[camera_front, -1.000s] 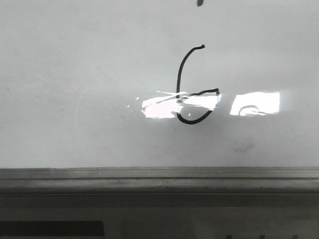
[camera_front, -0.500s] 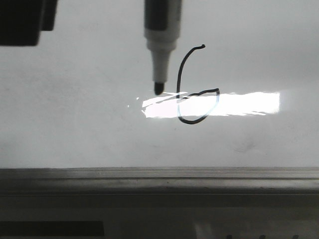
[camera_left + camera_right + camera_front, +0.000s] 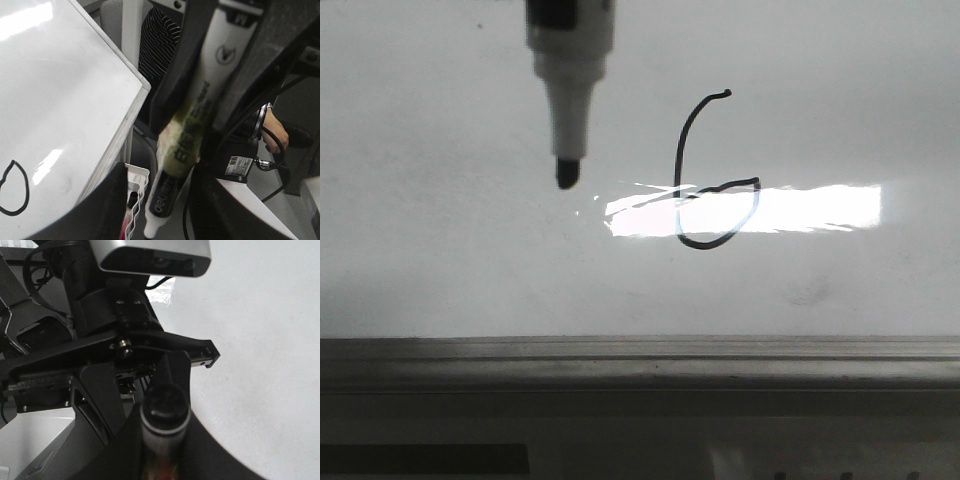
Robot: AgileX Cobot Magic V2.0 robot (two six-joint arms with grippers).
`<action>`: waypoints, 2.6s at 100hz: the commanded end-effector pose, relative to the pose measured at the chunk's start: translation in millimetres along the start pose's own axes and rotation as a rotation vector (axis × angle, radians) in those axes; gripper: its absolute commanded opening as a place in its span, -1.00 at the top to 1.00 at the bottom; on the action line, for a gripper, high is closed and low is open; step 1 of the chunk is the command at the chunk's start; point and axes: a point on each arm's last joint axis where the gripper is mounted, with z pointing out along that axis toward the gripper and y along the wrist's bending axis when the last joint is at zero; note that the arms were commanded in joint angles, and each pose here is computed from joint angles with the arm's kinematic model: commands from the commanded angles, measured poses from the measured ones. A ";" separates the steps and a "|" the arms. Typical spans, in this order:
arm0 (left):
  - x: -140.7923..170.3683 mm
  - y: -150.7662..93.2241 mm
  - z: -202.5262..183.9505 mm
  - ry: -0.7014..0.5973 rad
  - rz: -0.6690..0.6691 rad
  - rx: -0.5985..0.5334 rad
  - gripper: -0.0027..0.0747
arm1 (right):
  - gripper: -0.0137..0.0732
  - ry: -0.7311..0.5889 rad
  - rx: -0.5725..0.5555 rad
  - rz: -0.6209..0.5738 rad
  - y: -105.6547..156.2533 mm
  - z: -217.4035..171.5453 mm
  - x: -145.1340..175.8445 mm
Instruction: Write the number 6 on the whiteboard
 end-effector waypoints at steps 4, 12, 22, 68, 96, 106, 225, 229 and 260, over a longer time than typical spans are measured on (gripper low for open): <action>-15.5 -4.5 -0.3 -0.077 -0.018 0.042 0.44 | 0.79 -0.111 -0.002 -0.003 -1.0 -0.9 -18.2; -15.5 -4.6 -0.3 -0.077 -0.018 0.044 0.57 | 0.79 -0.130 -0.005 -0.003 -0.6 1.1 -19.7; -15.5 -4.6 -0.3 -0.077 -0.018 0.044 0.82 | 0.79 -0.157 -0.006 -0.003 -0.4 1.2 -22.1; -15.7 -4.1 -0.3 -0.079 -0.045 0.039 0.98 | 0.51 -0.110 -0.013 0.036 0.1 1.9 -17.5; -12.7 5.5 -0.2 -0.058 -0.191 -0.063 0.98 | -0.45 -0.119 0.029 0.041 -7.9 -14.8 -19.4; -8.2 13.0 -0.9 -0.029 -0.270 -0.149 0.98 | -0.35 -0.160 0.079 0.047 -15.9 -33.9 -22.8; 19.8 66.8 34.8 0.082 -0.613 -0.863 0.99 | 0.83 -0.203 0.204 0.074 -27.6 -89.5 -19.8; 22.2 66.4 40.7 0.102 -0.608 -0.861 0.99 | 0.83 -0.203 0.204 0.074 -27.6 -89.5 -19.8; 24.3 81.9 55.2 0.139 -0.582 -0.994 0.98 | 0.83 -0.177 0.204 0.077 -27.5 -89.0 -17.5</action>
